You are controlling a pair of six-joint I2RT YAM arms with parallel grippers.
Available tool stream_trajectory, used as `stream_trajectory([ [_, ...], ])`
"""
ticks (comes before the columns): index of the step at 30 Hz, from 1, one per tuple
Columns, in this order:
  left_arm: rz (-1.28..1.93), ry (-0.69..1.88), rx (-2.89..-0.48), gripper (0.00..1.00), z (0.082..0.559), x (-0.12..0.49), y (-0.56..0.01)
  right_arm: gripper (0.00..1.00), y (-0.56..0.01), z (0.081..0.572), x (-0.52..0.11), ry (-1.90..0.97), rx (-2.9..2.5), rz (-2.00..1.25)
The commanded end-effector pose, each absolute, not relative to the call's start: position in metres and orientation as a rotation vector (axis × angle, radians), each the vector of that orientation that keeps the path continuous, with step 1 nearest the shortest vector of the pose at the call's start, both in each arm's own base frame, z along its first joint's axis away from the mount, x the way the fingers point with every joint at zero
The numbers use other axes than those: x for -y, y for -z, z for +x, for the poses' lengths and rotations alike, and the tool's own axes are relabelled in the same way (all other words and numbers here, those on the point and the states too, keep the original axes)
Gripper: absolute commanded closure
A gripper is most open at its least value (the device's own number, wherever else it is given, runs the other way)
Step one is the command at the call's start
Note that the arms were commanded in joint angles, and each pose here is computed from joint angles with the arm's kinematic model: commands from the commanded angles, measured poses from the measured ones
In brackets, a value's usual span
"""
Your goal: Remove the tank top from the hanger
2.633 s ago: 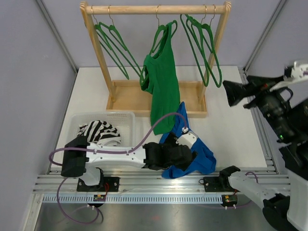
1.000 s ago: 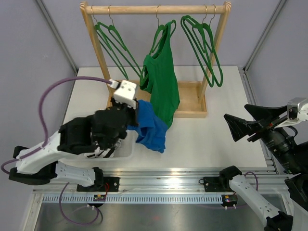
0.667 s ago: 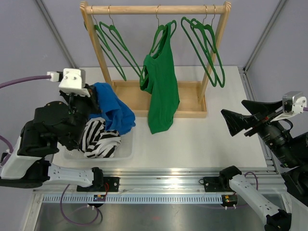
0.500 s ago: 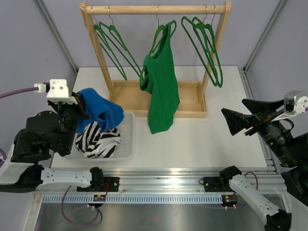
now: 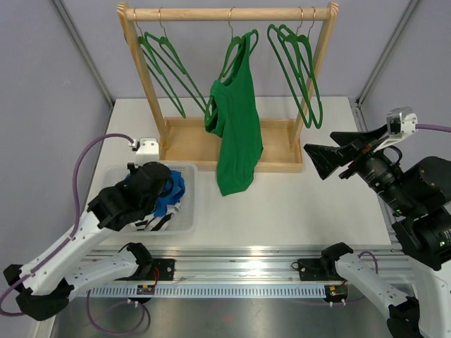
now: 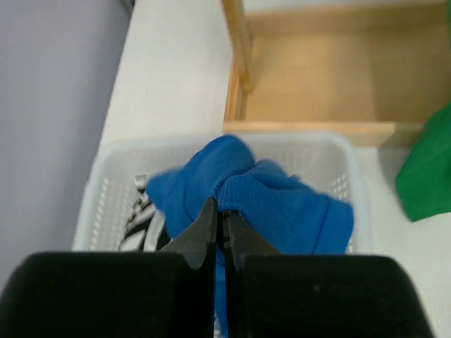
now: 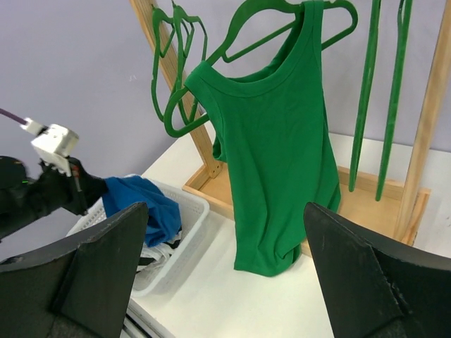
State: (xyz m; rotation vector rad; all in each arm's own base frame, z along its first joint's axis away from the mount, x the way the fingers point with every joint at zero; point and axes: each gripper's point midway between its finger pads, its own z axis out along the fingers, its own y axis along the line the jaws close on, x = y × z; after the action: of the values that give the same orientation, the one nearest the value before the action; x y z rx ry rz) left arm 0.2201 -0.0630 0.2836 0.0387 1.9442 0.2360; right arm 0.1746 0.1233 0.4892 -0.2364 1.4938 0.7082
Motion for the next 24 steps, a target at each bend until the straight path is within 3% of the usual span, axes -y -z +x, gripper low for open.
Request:
stream_trajectory([
  [1,-0.177,-0.099,-2.08,1.0,0.222,0.064,-0.243,0.01,-0.497,0.177,-0.133,-0.764,-1.457,-0.249],
  [4,-0.325,-0.083,-2.323,1.0,0.224,0.053,-0.167,0.01,-0.488,0.184,-0.144,-0.807,-1.486,-0.276],
  [6,-0.345,-0.044,-2.386,1.0,0.228,0.061,-0.146,0.01,-0.481,0.194,-0.152,-0.827,-1.521,-0.286],
  [13,-0.536,0.205,-2.427,1.0,0.217,0.077,-0.126,0.0,-0.496,0.234,-0.166,-0.852,-1.574,-0.212],
  [18,-0.728,0.398,-2.299,0.99,0.212,0.082,-0.126,0.01,-0.519,0.27,-0.192,-0.986,-1.538,-0.157],
  [21,-0.728,0.399,-2.208,0.66,0.211,0.073,-0.152,0.0,-0.529,0.292,-0.205,-1.04,-1.529,-0.112],
  [22,-0.718,0.397,-2.182,0.34,0.212,0.07,-0.161,0.01,-0.532,0.294,-0.212,-1.053,-1.529,-0.118],
  [24,-0.683,0.392,-2.145,0.14,0.208,0.065,-0.187,0.01,-0.534,0.309,-0.223,-1.034,-1.54,-0.113],
])
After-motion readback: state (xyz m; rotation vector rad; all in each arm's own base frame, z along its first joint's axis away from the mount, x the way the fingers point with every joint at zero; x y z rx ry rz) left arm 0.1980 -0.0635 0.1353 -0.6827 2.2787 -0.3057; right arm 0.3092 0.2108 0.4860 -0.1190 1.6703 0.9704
